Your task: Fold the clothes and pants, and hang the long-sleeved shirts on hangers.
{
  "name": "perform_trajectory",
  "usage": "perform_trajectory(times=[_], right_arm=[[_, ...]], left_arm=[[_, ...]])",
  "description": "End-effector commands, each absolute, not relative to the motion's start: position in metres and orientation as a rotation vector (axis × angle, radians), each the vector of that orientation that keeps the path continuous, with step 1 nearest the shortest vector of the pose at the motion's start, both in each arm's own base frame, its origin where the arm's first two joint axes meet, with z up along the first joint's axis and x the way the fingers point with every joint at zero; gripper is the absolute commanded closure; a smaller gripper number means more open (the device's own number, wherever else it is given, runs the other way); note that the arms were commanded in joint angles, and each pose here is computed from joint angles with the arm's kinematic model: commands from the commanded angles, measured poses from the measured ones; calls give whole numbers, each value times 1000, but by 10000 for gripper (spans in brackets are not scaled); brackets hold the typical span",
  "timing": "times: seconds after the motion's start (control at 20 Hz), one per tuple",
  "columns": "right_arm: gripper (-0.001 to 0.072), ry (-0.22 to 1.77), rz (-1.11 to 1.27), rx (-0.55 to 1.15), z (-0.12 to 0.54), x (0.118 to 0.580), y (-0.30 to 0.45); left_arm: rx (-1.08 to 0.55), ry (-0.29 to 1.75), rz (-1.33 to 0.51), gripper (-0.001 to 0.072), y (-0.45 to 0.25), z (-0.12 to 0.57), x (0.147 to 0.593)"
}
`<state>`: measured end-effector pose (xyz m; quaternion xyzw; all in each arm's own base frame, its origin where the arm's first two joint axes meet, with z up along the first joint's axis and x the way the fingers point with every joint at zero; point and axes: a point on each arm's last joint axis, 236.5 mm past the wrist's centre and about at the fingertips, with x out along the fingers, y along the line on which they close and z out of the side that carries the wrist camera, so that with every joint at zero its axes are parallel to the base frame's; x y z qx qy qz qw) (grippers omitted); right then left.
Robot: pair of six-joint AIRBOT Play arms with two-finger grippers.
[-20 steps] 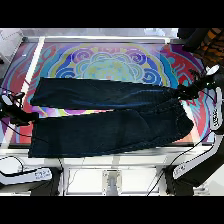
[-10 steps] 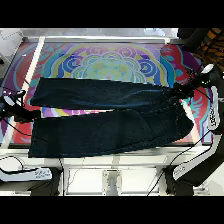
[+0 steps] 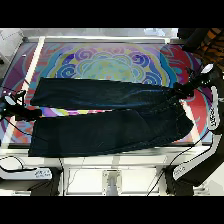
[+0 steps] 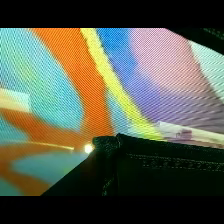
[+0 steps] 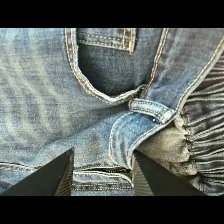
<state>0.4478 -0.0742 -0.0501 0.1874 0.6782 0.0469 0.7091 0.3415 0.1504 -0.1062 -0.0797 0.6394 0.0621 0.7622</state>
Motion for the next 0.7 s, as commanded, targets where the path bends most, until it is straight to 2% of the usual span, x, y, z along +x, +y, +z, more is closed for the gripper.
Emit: perform_trajectory(times=[0.0, 0.2, 0.3, 0.35, 0.4, 0.45, 0.5, 0.65], right_arm=[[343, 1505, 84, 394, -52, 448, -80], [343, 1532, -1, 349, -57, 441, -99], [344, 1551, -31, 336, -58, 436, -105], [344, 1564, -39, 324, -58, 433, -108], [344, 1585, -53, 304, -57, 427, -113], [344, 1607, -53, 274, -54, 419, -118], [343, 1628, -37, 254, -49, 411, -122], [342, 1673, -31, 289, -32, 378, -138]], left_arm=[[-119, 1282, 201, 679, 177, -74, 374], [-58, 1076, 317, 679, 219, 5, 428], [-42, 1019, 328, 677, 225, 30, 441], [-41, 1019, 328, 647, 225, 34, 441], [-43, 1035, 326, 514, 224, 35, 438], [-35, 1064, 328, 298, 225, 33, 431], [-26, 1101, 338, 213, 228, 31, 421], [-26, 1224, 353, 216, 241, 25, 382]])
